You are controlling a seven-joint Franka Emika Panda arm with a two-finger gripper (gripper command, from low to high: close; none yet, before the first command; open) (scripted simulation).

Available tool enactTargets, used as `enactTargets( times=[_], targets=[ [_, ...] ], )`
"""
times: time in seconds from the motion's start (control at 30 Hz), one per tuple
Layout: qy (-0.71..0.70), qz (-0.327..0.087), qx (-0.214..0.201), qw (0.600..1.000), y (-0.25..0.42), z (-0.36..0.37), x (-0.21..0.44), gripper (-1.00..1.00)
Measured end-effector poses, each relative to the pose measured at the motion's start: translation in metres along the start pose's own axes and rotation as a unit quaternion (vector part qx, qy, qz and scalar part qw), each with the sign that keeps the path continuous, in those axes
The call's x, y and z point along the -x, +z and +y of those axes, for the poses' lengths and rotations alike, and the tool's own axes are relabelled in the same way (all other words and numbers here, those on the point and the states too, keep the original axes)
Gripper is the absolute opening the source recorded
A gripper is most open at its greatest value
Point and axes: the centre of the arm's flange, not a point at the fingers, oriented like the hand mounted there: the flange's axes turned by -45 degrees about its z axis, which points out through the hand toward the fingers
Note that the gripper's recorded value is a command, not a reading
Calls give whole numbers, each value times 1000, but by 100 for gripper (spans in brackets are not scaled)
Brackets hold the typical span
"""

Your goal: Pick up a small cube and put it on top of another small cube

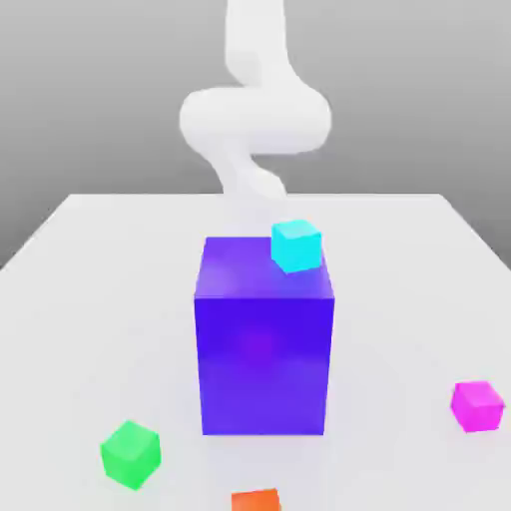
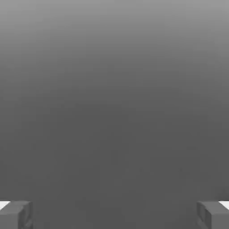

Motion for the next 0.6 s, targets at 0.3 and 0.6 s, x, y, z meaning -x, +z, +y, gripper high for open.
enactTargets(
  times=[0.3,0.6],
  targets=[
    [-20,-121,21,992,170,-104,55,0],
    [-51,-233,8,971,286,-205,180,0]
  ],
)
